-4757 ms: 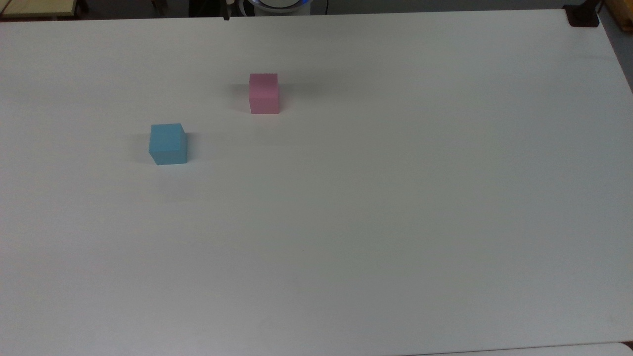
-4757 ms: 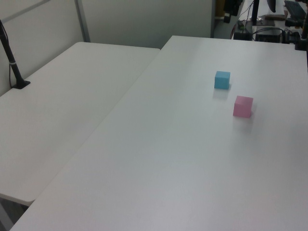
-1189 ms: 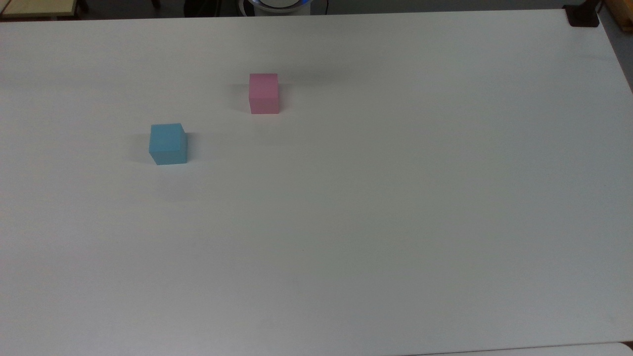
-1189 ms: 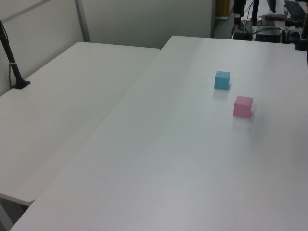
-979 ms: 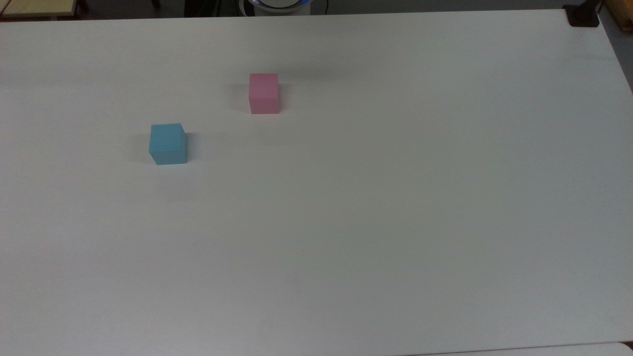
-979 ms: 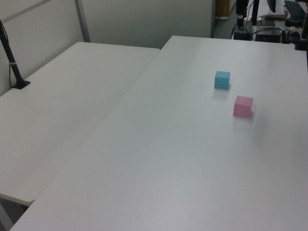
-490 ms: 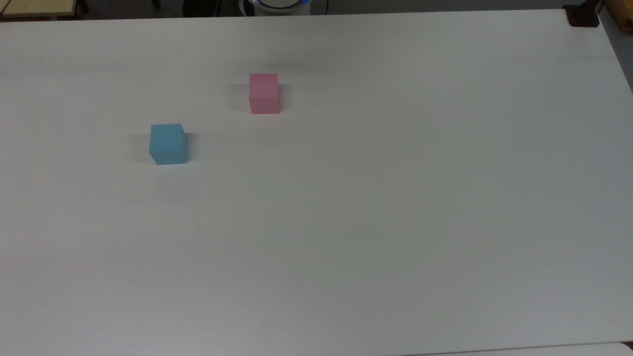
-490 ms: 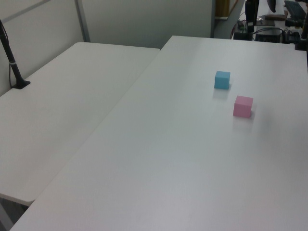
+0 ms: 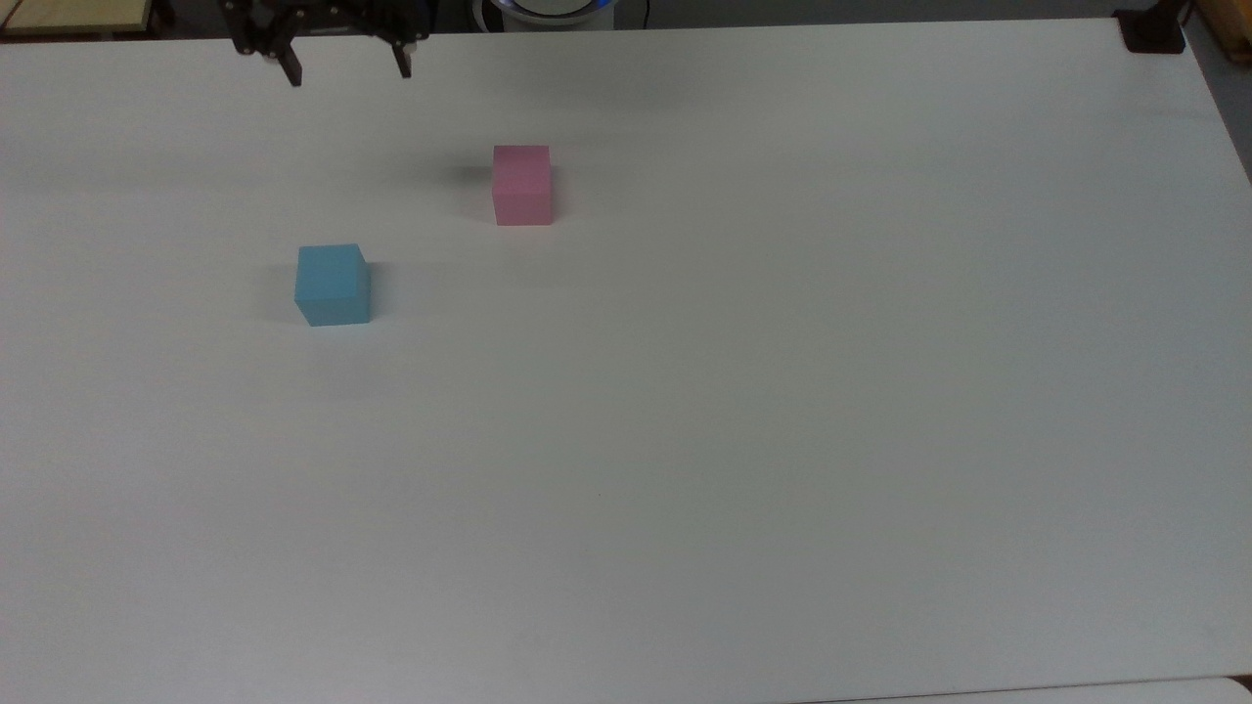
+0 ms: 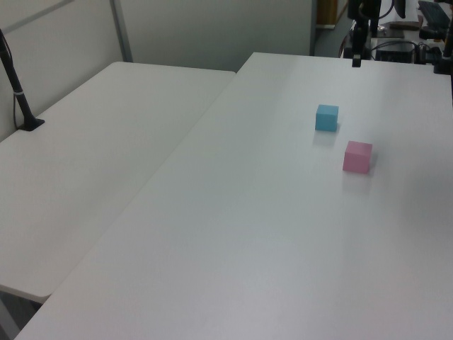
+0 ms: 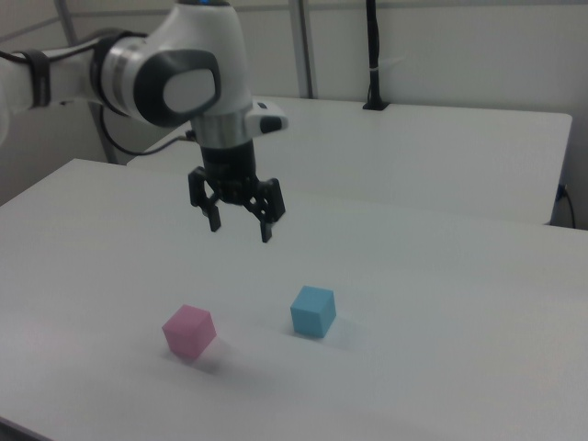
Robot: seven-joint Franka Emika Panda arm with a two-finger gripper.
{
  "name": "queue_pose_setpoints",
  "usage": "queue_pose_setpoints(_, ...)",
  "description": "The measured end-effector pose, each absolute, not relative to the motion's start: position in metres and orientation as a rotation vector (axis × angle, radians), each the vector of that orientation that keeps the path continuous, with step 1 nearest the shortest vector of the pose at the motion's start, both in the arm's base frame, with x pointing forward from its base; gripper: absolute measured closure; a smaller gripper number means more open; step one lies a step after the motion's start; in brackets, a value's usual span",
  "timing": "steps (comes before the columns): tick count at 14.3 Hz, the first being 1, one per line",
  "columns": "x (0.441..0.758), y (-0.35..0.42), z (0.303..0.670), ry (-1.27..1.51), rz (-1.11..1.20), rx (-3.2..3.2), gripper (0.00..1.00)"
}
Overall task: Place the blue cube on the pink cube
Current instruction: 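Move the open gripper over the light-blue cube and lower it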
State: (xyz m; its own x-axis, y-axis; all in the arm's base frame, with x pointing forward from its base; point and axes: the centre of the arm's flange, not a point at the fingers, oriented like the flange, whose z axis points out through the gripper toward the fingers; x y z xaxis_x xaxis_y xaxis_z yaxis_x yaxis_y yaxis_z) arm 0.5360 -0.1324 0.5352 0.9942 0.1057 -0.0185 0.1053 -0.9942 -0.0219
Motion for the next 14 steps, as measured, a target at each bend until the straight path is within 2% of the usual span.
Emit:
queue_pose_setpoints(2, 0.542, -0.142, 0.517, -0.181, 0.011, -3.124, 0.0)
queue_pose_setpoints(10, 0.587, -0.16, 0.401, -0.236, 0.086, -3.202, 0.0)
queue_pose_setpoints(14, 0.598, -0.162, 0.367, -0.244, 0.104, -3.213, 0.0)
